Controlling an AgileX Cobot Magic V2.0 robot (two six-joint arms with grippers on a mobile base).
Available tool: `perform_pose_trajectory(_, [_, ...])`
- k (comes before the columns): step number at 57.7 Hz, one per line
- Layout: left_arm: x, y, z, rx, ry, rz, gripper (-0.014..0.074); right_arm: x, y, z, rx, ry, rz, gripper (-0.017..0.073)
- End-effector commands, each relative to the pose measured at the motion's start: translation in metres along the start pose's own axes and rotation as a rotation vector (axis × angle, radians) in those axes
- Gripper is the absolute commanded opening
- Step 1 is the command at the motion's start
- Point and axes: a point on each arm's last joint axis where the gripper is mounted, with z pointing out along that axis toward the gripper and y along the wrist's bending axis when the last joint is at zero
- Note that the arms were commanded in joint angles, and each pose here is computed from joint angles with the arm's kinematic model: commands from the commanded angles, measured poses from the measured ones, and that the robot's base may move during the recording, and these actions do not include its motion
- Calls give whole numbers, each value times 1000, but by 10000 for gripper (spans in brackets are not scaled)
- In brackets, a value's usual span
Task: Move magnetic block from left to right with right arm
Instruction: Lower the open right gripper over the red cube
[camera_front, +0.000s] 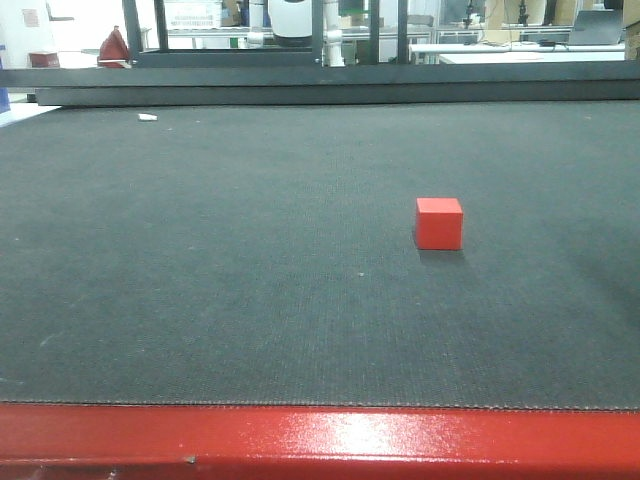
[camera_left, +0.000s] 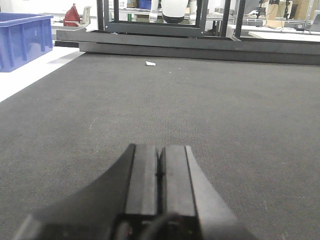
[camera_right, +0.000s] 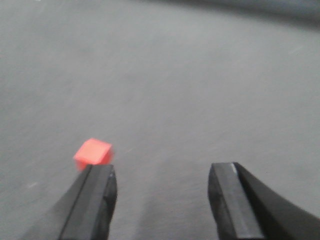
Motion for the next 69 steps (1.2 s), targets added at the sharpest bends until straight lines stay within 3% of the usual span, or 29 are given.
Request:
perform_pose_trajectory(1, [-6,1,-1,-5,-87,-10,-126,-33,11,19,-43,5,23,457])
perform_pose_trajectory(16, [-6,1,-1,-5,-87,-10,-126,-65,52,88,-80,288,90,432])
perform_pose_trajectory(29, [-6,1,-1,-5,-87,-10,-126,-66,76,144,15,468,164,440])
perform_pose_trajectory(34, [-6,1,-1,-5,-87,-10,-126,-61,80,162,53,518,183,482])
perform_pose_trajectory(42, [-6,1,-1,-5,-87,-10,-126,-54,85,185,80,559,206,640])
perform_pose_trajectory(69, [-6,1,-1,-5,-87,-10,-126,-23,91,232,99,622,215,636])
